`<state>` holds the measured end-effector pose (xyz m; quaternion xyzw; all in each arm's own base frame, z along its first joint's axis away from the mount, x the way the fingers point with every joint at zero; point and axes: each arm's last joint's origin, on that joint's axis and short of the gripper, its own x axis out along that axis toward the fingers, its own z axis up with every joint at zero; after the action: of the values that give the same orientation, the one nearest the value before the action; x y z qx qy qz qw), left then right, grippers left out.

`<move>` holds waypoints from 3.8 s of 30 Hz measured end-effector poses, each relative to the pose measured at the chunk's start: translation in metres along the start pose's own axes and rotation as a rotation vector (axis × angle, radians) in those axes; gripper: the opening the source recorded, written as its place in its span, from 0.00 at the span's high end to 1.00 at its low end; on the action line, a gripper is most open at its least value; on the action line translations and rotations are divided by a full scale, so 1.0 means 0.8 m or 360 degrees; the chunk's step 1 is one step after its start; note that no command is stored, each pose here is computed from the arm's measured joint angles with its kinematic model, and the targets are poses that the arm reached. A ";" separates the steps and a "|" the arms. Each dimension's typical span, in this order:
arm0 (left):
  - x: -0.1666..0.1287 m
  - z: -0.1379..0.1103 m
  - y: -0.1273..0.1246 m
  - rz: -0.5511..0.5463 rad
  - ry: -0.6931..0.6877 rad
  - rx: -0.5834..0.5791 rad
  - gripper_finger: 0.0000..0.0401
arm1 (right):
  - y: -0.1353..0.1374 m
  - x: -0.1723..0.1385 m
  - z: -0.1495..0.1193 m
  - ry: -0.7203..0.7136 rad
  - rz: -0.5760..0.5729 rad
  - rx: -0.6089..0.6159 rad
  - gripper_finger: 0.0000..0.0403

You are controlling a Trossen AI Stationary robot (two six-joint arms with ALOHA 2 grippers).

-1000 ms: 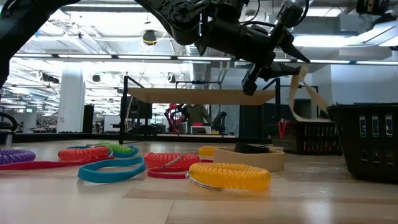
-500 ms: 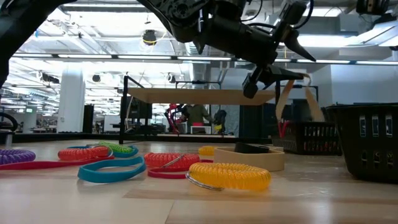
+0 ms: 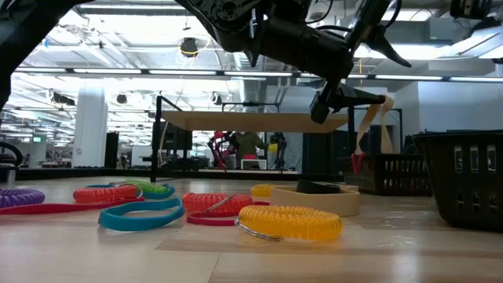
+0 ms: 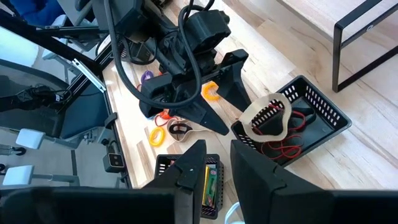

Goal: Pick & Place Office Desk Supplies
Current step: Put the left white rubber band into the top right black bin, then put the white rubber band into the top left black bin

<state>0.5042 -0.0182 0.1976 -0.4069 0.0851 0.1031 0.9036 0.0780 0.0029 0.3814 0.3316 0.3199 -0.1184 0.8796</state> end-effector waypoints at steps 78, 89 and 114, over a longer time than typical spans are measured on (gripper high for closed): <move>0.014 -0.034 0.030 0.0212 0.0075 -0.0171 0.29 | 0.068 -0.009 0.065 -0.0856 0.0810 -0.0689 0.82; 0.014 -0.037 0.032 0.0240 0.0123 -0.0241 0.29 | 0.032 -0.010 0.033 -0.0304 0.0273 -0.0486 0.82; -0.031 -0.001 -0.054 0.0235 0.0456 0.0103 0.38 | 0.005 -0.024 0.015 -0.0280 -0.0096 -0.0440 0.82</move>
<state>0.4915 -0.0497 0.2340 -0.3808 0.2459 0.1072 0.8849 0.0708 -0.0019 0.4023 0.1861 0.2647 -0.1283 0.9375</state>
